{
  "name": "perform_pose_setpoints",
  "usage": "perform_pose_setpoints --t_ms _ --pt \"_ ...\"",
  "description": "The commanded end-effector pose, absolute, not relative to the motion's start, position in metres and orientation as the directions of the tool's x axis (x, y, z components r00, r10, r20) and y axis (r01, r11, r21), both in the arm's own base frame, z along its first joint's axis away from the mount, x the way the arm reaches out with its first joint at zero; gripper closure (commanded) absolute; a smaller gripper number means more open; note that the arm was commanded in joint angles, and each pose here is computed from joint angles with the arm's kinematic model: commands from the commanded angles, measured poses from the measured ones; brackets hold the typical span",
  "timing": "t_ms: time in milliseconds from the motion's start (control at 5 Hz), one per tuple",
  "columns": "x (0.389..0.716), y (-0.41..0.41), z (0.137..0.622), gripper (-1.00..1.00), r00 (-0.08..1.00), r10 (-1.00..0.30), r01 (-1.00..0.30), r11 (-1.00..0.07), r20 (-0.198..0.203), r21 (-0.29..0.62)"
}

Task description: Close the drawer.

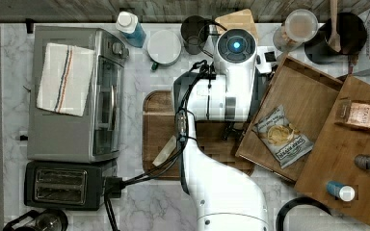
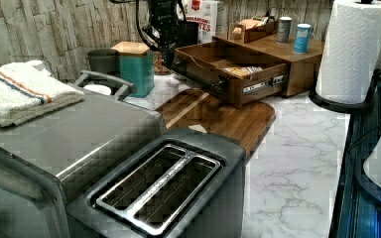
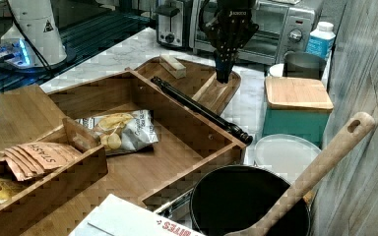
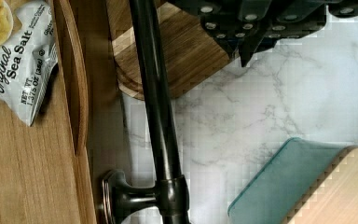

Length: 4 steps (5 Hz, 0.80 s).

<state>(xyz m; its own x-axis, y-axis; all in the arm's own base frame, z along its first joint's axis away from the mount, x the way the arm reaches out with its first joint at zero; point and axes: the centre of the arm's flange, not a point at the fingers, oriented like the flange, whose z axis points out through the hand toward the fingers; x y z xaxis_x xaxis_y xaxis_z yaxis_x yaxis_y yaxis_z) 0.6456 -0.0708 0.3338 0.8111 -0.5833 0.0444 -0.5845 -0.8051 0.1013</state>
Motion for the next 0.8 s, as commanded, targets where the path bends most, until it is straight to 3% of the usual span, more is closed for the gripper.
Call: perform_pose_setpoints --t_ms 200,400,800 --pt "0.689 -0.1 0.347 1.0 0.791 -0.608 -0.611 -0.783 0.061 0.116" --pt "0.689 -0.099 0.34 1.0 0.776 -0.63 -0.627 -0.77 0.014 0.118" --pt "0.672 -0.114 0.332 1.0 0.803 -0.596 -0.594 -0.797 0.018 0.113"
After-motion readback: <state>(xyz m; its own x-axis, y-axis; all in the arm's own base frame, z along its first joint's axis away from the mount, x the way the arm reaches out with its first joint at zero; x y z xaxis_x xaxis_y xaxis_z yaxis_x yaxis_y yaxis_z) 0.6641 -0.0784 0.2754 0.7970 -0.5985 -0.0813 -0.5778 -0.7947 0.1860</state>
